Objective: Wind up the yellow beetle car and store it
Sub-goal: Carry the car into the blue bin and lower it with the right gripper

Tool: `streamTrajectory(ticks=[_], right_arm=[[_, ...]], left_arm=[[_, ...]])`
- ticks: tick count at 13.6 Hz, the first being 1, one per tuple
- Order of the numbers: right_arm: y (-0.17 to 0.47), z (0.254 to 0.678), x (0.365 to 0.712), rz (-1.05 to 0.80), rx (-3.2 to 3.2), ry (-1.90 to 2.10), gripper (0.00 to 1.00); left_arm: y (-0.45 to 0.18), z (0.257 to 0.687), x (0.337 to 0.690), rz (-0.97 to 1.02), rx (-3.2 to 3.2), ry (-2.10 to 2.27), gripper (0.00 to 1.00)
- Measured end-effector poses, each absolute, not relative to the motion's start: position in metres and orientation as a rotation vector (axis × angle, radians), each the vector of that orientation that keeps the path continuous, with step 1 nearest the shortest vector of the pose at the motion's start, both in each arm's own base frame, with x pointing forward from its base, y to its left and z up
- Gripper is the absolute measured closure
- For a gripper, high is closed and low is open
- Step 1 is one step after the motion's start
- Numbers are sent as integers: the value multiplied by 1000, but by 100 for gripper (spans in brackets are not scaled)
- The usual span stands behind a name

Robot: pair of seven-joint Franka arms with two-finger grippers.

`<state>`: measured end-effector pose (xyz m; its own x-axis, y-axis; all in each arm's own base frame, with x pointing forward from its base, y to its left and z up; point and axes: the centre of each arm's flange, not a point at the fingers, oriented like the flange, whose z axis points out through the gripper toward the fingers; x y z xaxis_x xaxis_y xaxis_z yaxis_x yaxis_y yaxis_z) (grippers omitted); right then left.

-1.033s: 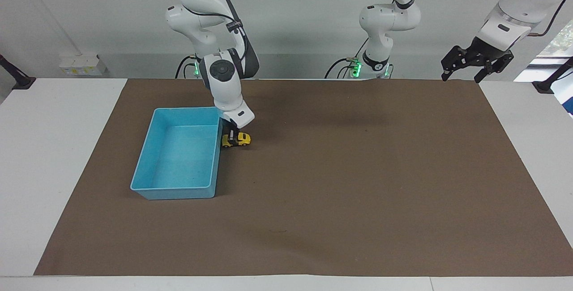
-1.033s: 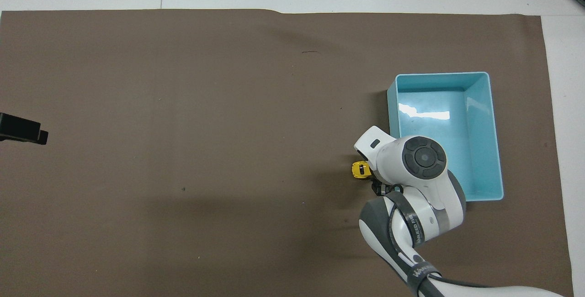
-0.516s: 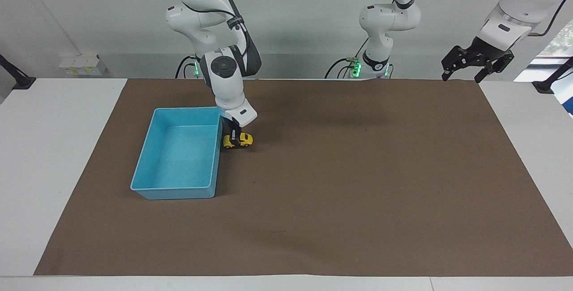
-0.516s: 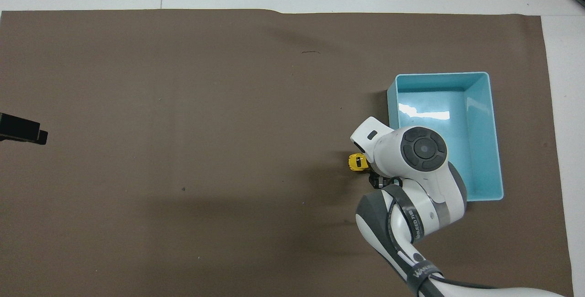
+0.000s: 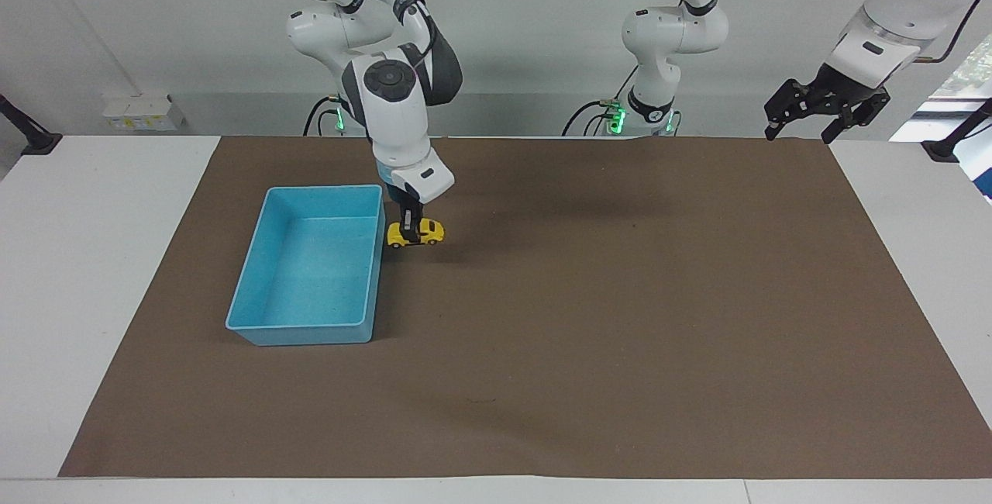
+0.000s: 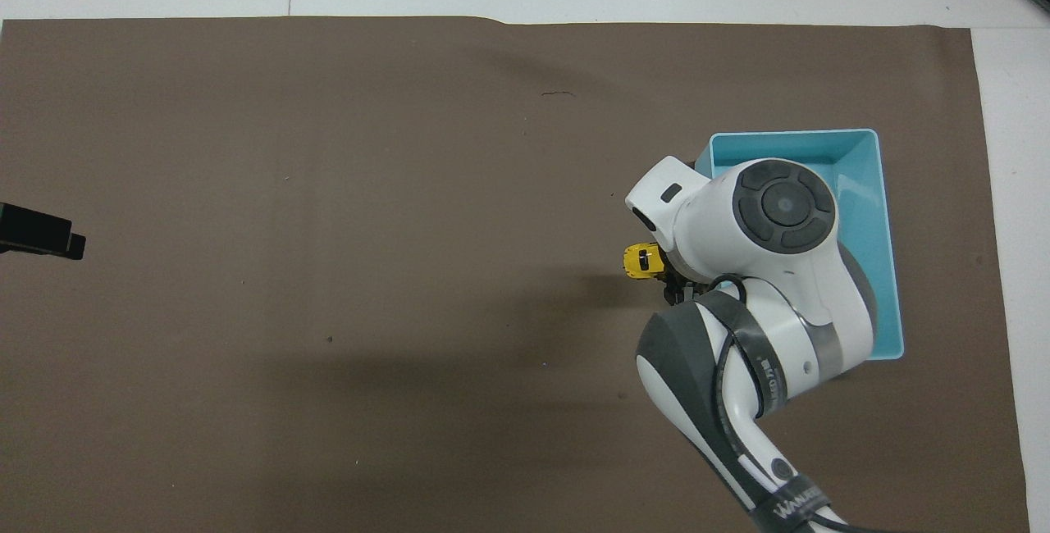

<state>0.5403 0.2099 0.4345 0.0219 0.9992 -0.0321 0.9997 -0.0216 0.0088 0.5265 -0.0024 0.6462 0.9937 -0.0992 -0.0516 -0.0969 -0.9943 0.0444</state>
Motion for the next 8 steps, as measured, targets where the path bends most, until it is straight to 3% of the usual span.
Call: streamTrajectory(ticks=[3, 8], right_arm=[[180, 459, 543, -53, 2279, 2125, 54], [81, 452, 563, -92, 2290, 2141, 54]], left_arm=[[-2, 646, 527, -83, 3095, -152, 0], [-2, 646, 527, -83, 3095, -152, 0]])
